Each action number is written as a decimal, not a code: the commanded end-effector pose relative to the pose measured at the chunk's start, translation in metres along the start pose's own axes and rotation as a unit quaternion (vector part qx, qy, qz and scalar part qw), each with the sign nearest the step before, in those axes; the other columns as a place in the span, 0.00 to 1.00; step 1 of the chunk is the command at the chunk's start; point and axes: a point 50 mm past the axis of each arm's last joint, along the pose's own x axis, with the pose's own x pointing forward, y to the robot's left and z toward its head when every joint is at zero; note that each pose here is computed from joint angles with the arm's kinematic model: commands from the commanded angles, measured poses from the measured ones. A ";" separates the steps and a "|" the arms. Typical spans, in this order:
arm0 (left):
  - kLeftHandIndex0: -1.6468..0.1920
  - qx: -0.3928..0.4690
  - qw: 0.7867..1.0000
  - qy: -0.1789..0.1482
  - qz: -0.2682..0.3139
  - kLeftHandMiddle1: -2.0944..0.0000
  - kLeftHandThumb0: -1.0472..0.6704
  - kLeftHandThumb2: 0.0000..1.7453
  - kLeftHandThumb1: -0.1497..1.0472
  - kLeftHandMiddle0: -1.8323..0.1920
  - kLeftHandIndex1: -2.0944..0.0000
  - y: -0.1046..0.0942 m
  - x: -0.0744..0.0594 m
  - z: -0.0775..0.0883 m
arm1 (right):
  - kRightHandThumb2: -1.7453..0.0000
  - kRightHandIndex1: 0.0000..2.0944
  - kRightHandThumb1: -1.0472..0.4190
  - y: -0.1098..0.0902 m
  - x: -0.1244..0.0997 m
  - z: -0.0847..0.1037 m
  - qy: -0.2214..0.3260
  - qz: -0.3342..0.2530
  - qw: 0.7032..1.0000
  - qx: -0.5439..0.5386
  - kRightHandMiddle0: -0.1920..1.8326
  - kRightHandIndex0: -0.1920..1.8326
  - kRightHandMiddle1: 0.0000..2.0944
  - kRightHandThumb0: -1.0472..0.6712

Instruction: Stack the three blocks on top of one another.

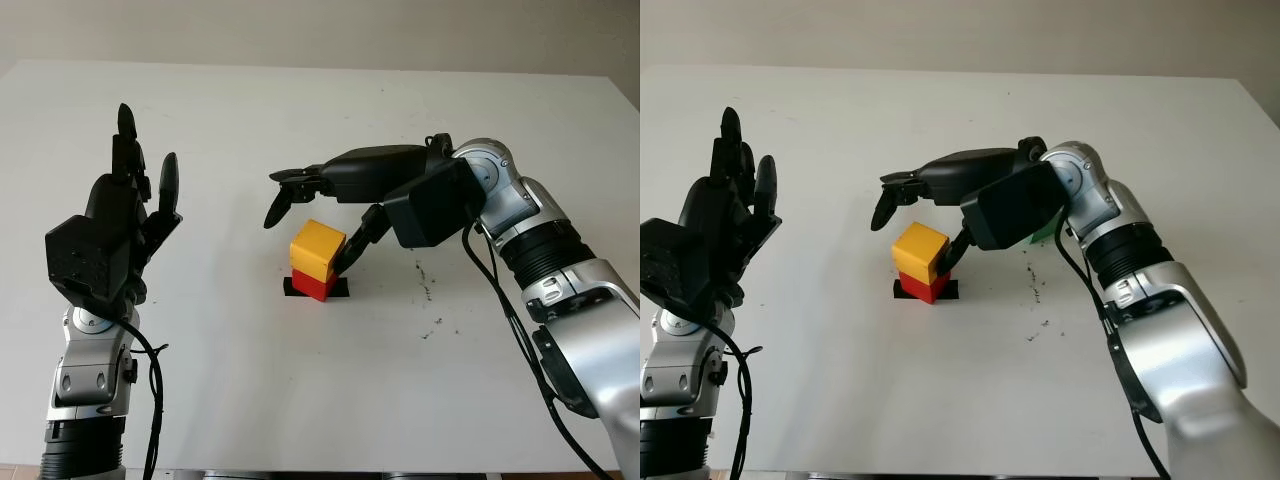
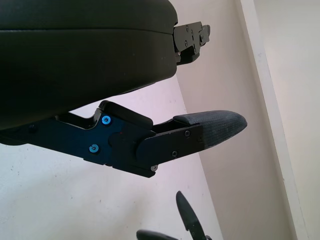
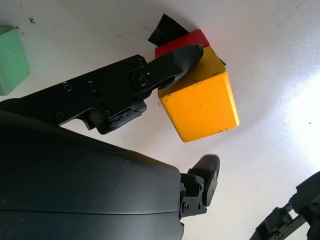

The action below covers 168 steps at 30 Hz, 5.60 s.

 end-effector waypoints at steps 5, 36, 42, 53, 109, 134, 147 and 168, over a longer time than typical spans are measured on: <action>1.00 0.004 1.000 -0.009 0.003 1.00 0.18 0.37 1.00 1.00 1.00 0.000 0.000 0.005 | 0.97 0.00 0.13 -0.018 -0.015 0.003 0.010 0.001 1.000 -0.015 0.04 0.00 0.13 0.21; 1.00 -0.002 1.000 -0.013 -0.004 1.00 0.18 0.36 1.00 1.00 1.00 0.007 0.002 0.005 | 0.97 0.01 0.12 -0.038 -0.103 -0.053 0.231 -0.155 0.960 -0.031 0.12 0.01 0.07 0.18; 1.00 -0.012 1.000 -0.016 -0.007 1.00 0.19 0.37 1.00 1.00 1.00 0.008 0.003 0.005 | 0.97 0.02 0.11 -0.019 -0.099 -0.068 0.266 -0.135 0.954 -0.031 0.13 0.01 0.06 0.21; 1.00 -0.003 1.000 -0.015 -0.012 1.00 0.19 0.36 1.00 1.00 1.00 0.008 0.004 0.007 | 0.97 0.01 0.13 -0.002 -0.109 -0.080 0.280 -0.081 0.957 0.001 0.14 0.00 0.04 0.23; 1.00 -0.002 1.000 -0.010 -0.019 1.00 0.22 0.37 1.00 1.00 1.00 0.008 0.003 0.006 | 0.97 0.03 0.13 0.032 -0.092 -0.097 0.302 -0.114 0.944 -0.068 0.34 0.17 0.31 0.38; 1.00 0.000 1.000 -0.010 -0.018 1.00 0.22 0.37 1.00 1.00 1.00 0.009 0.004 0.007 | 0.97 0.03 0.12 0.018 -0.097 -0.096 0.313 -0.118 0.936 -0.113 0.43 0.21 0.32 0.42; 1.00 -0.002 1.000 -0.008 -0.019 1.00 0.22 0.36 1.00 1.00 1.00 0.007 0.005 0.005 | 0.97 0.03 0.10 0.014 -0.093 -0.091 0.283 -0.132 0.947 -0.076 0.39 0.25 0.45 0.42; 1.00 0.005 1.000 -0.009 -0.015 1.00 0.21 0.36 1.00 1.00 1.00 0.008 0.007 0.006 | 0.97 0.03 0.10 -0.063 -0.105 -0.047 0.145 -0.245 0.958 -0.018 0.32 0.24 0.64 0.37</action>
